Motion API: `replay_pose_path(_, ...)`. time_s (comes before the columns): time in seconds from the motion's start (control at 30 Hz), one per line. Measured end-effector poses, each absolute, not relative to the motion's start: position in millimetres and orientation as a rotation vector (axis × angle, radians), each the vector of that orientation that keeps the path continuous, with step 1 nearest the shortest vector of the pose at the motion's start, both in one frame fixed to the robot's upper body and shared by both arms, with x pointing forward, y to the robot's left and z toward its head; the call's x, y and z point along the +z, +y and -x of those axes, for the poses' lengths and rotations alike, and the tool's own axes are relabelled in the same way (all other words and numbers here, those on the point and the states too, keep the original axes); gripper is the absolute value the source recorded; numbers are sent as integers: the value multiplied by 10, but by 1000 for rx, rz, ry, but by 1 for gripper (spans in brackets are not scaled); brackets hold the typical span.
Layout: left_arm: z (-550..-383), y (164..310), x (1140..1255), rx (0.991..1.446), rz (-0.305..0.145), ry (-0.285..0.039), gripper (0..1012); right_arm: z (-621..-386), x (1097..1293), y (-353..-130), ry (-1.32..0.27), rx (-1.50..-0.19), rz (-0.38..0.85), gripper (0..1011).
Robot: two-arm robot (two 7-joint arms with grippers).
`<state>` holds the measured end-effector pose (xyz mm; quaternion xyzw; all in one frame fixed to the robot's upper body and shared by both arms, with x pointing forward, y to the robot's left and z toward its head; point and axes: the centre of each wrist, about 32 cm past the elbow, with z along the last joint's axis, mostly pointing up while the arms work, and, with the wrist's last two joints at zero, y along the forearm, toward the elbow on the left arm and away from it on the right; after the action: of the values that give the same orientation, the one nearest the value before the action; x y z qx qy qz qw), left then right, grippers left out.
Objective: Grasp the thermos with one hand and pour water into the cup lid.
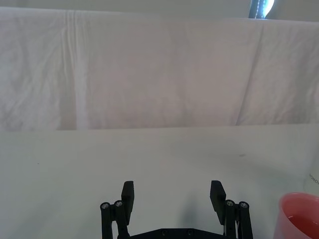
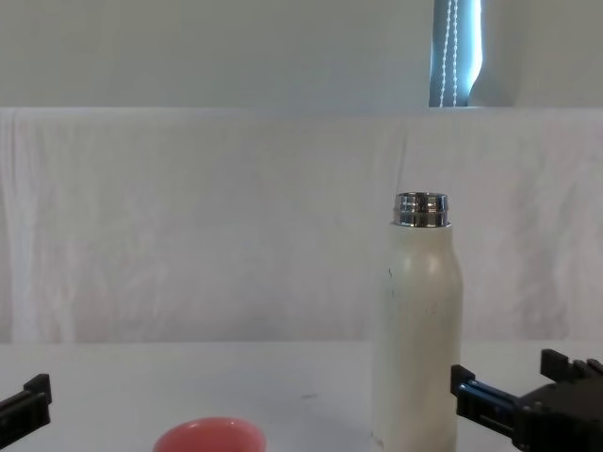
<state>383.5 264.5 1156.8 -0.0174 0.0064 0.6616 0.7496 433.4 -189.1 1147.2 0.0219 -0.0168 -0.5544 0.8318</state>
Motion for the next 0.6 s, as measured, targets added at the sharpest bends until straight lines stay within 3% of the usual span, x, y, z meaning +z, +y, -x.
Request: replay_pose_path(0.6,-3835,2645,11568,1446,38,14,1001,-4200,11311,-1860,-23,-1266,-58,1001)
